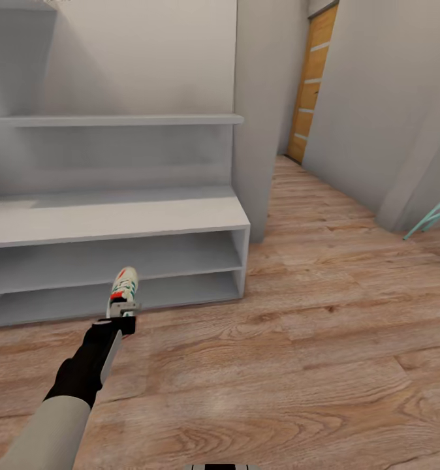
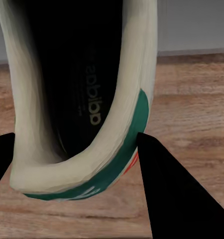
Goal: Pick up the two gym shoes and the two sandals from the corridor floor and place them onto the hallstand (shoe rack) in the corridor, making sure they are on the rack and not on the floor. Arrange them so the two gym shoes are next to each other and the two sandals are next to each other.
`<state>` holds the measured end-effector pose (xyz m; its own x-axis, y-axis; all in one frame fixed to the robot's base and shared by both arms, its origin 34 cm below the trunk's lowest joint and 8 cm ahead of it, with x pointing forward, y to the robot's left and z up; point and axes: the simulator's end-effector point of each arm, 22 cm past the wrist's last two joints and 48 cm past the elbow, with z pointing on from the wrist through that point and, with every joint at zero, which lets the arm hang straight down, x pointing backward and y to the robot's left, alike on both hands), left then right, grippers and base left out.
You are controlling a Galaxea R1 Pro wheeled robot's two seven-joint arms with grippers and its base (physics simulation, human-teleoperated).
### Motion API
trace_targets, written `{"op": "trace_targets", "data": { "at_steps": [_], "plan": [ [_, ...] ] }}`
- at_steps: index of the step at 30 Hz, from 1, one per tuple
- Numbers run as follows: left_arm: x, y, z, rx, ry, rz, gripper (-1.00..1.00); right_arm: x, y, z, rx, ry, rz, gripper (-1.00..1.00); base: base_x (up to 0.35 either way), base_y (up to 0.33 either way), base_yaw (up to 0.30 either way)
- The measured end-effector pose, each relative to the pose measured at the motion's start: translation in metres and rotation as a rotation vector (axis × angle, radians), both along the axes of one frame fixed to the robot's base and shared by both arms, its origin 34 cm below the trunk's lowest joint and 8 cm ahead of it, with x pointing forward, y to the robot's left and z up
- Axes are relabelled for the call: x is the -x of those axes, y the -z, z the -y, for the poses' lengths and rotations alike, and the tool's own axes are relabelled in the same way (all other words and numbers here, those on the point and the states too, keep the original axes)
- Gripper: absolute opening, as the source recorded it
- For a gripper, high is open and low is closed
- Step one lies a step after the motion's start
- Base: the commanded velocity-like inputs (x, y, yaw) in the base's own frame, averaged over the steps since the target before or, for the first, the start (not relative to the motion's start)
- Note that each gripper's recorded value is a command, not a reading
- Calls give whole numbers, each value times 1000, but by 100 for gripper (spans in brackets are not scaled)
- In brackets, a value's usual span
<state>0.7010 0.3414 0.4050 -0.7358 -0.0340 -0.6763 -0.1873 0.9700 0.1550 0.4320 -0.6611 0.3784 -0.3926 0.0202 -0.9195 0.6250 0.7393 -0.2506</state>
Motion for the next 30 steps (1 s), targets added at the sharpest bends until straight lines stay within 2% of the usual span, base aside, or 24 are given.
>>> {"op": "trace_targets", "data": {
  "at_steps": [6, 10, 17, 30],
  "plan": [
    [1, 1, 2, 1, 1, 1, -100, 0, 0, 0, 0, 0, 0, -100, 29, 0, 266],
    [1, 1, 3, 1, 3, 1, -100, 0, 0, 0, 0, 0, 0, -100, 233, 0, 144],
    [0, 1, 6, 5, 6, 2, -100, 0, 0, 0, 0, -1, -2, -100, 310, -48, 21],
    [0, 1, 7, 5, 9, 2, -100, 1, 1, 0, -1, 0, -3, -100, 235, -196, 0]
  ]
}}
